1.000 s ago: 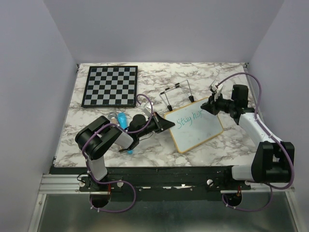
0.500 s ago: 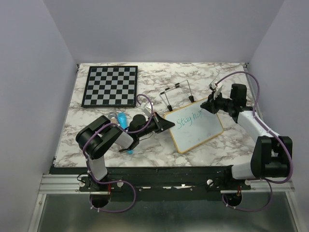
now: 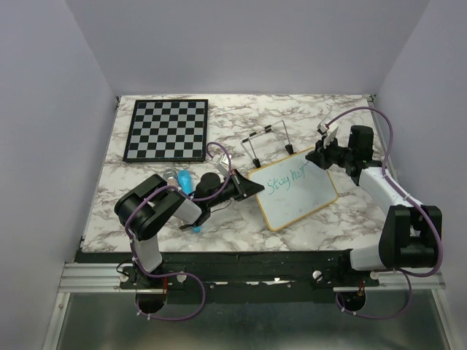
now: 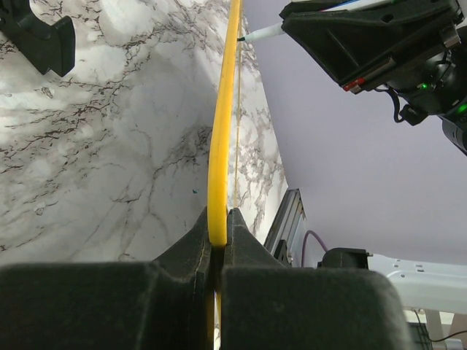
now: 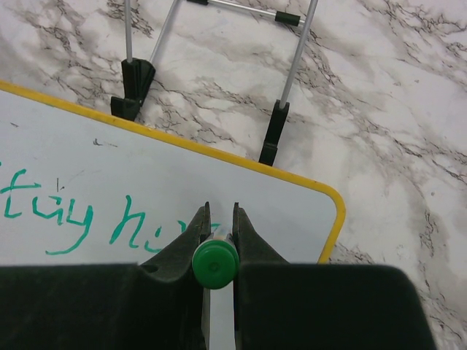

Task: Write a sentence on the whiteboard

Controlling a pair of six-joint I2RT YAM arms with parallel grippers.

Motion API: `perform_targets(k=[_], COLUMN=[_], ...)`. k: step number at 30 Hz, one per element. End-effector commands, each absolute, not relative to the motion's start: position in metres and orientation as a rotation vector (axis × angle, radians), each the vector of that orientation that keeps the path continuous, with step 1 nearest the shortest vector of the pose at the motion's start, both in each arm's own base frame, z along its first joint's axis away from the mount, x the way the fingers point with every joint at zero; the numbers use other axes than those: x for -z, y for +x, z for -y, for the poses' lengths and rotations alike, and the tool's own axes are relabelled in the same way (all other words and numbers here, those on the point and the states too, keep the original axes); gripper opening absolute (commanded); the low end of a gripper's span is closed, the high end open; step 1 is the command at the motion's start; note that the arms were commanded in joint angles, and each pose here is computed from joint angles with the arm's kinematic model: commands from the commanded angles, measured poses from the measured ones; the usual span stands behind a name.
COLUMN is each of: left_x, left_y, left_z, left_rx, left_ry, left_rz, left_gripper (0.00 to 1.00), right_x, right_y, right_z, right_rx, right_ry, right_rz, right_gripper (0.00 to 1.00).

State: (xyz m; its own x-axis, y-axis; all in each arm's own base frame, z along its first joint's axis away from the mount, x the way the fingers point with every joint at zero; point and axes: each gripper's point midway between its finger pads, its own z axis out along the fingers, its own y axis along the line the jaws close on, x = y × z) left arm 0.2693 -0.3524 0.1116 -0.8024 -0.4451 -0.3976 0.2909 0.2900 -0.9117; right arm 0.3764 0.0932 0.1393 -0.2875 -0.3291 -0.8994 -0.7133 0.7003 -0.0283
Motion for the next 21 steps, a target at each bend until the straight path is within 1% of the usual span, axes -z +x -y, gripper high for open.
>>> perform_targets(k=[1,13,21], left_x=[-0.126,-0.127,-0.126], left_y=[0.266,0.266,0.267], left_z=[0.355,0.355,0.355], left_rx=[1.604,1.608,1.605], left_ry=[-0.066,-0.065,-0.067], left_rz=[-1.888,-1.884,-1.887], left_gripper=[0.0,0.0,0.0], right_x=[-0.125,-0.121,-0.133], right_y=[0.366,0.341,0.343], right_z=[-0.088,-0.101,-0.108], right_rx=[-0.46,-0.574,-0.624], right_ry=[-0.843,-0.908,-0.899], right_rz=[-1.925,-1.914,-1.887], right_gripper=[0.01,0.0,0.01])
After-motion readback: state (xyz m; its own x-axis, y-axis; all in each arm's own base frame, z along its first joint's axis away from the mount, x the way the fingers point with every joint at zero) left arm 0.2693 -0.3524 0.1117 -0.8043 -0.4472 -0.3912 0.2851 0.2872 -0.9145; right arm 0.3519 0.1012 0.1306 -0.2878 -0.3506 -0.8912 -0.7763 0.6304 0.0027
